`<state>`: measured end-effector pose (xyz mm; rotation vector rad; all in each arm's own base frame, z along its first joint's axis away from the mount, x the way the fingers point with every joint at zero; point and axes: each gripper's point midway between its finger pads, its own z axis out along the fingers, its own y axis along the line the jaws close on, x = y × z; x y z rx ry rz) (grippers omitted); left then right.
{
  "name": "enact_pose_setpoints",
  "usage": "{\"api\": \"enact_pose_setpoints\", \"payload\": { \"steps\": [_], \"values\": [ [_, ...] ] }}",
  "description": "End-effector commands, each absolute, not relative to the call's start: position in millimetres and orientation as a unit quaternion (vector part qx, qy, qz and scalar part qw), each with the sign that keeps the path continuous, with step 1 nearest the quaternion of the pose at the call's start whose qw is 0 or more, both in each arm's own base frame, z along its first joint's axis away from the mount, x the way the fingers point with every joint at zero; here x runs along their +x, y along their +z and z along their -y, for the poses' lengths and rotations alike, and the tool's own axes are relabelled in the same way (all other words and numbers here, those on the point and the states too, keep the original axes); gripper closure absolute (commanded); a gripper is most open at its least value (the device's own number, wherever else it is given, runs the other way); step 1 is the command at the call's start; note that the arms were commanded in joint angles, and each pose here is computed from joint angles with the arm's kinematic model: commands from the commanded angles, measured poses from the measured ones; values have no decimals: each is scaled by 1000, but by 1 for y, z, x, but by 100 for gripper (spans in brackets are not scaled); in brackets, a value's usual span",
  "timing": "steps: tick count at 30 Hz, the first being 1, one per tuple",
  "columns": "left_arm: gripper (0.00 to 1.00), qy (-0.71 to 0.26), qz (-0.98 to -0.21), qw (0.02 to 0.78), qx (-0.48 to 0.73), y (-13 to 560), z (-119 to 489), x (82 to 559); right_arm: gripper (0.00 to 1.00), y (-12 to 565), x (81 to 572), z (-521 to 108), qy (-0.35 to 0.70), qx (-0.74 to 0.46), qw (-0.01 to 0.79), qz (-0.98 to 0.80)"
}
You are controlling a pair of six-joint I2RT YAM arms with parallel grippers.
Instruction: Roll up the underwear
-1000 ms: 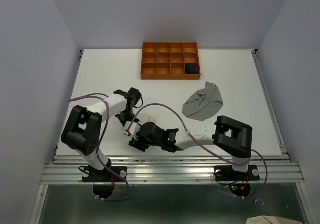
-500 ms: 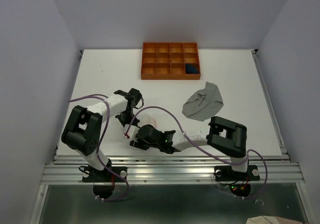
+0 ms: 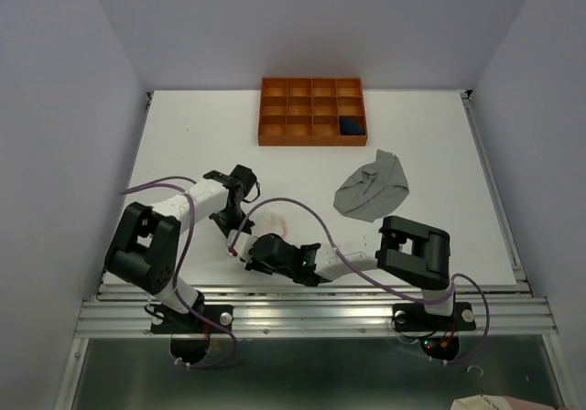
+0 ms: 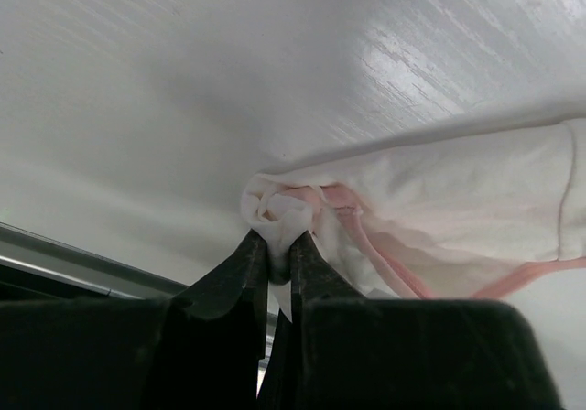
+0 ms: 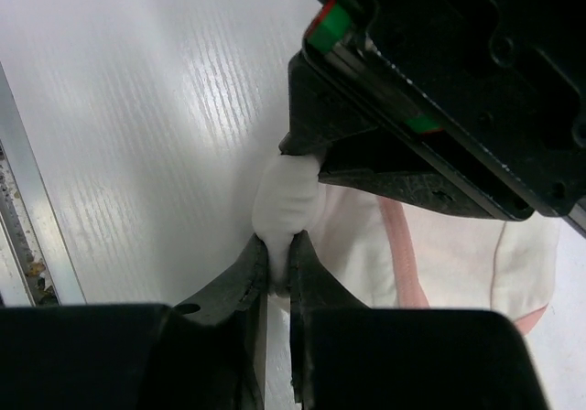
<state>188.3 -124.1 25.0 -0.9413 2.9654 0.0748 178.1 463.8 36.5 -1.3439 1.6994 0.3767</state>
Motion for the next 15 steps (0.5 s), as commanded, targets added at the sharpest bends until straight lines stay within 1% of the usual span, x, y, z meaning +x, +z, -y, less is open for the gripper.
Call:
{"api": "enact_pose_setpoints", "payload": {
  "steps": [1, 3, 4, 6, 7, 10, 12, 15],
  "values": [
    [78, -8, -951, -5, -308, 35, 133, 173, 99, 22, 165, -464, 185, -538, 444, -693],
    [73, -11, -952, 7, -307, 40, 132, 176, 99, 13, 158, -458, 193, -543, 431, -694],
    [66, -10, -951, 13, -307, 44, 131, 177, 99, 12, 156, -457, 200, -544, 429, -693],
    [63, -11, -950, 31, -311, 52, 127, 181, 99, 15, 147, -460, 226, -552, 425, -680],
    [57, -14, -950, 37, -311, 57, 126, 181, 99, 15, 144, -460, 231, -557, 423, -676],
    [53, -7, -949, 58, -311, 66, 119, 187, 99, 15, 136, -462, 249, -573, 413, -663],
    [53, -8, -947, 69, -313, 71, 116, 191, 99, 12, 135, -458, 254, -578, 407, -660],
    [56, -6, -946, 90, -311, 81, 109, 203, 99, 11, 136, -454, 258, -577, 405, -661]
  ]
}}
